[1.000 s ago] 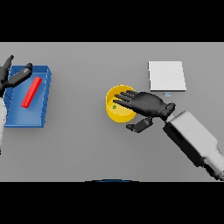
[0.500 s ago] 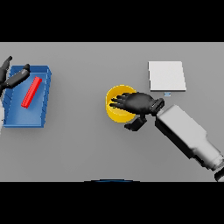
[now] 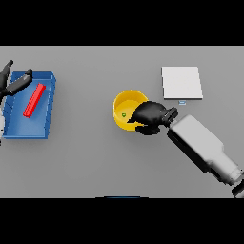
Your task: Pick up the red beaker and tilt it to pour out 1 green nut into yellow bowl. Pick up the yellow bowl and place it on the metallic measuring scale.
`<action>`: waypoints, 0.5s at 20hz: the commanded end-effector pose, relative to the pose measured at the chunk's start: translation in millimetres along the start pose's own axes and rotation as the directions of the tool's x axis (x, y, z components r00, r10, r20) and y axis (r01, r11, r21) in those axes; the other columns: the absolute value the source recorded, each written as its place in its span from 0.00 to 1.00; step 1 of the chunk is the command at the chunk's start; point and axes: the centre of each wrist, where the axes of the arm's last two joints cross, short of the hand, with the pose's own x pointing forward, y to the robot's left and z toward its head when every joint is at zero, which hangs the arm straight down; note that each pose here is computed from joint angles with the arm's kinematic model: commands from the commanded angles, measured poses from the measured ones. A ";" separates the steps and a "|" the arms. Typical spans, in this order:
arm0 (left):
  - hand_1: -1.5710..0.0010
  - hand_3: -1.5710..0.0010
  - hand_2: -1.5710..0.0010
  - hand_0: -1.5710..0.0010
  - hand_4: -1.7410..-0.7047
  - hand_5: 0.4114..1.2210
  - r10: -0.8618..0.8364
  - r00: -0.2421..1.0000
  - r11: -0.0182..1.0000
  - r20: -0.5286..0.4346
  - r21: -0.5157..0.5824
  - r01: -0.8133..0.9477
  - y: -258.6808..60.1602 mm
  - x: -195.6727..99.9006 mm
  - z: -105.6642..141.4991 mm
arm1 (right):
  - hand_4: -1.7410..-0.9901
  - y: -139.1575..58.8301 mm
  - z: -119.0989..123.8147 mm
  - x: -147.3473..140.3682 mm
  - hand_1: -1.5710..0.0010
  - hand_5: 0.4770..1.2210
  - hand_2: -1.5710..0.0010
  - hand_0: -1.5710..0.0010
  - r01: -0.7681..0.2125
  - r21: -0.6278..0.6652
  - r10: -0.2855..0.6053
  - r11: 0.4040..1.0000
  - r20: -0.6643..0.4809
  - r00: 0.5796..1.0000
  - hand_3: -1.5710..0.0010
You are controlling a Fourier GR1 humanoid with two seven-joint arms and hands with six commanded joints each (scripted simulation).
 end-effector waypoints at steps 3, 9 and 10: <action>1.00 1.00 1.00 1.00 0.92 0.37 -0.004 1.000 1.000 0.000 0.000 0.004 1.2 2.0 -0.7 | 0.14 -2.1 3.6 -2.9 0.19 0.91 0.24 0.19 0.005 0.018 -0.006 1.000 0.017 1.000 0.35; 1.00 1.00 1.00 1.00 0.92 0.36 0.001 1.000 1.000 0.012 0.000 -0.001 -0.1 8.2 1.9 | 0.04 -10.3 7.8 -1.7 0.05 0.98 0.13 0.05 0.020 0.026 -0.021 0.999 0.016 1.000 0.24; 1.00 1.00 1.00 1.00 0.93 0.36 -0.002 1.000 1.000 -0.003 0.001 0.002 -2.5 5.2 0.6 | 0.03 -15.2 8.7 -2.9 0.04 0.98 0.12 0.04 0.013 0.013 -0.013 1.000 0.008 1.000 0.24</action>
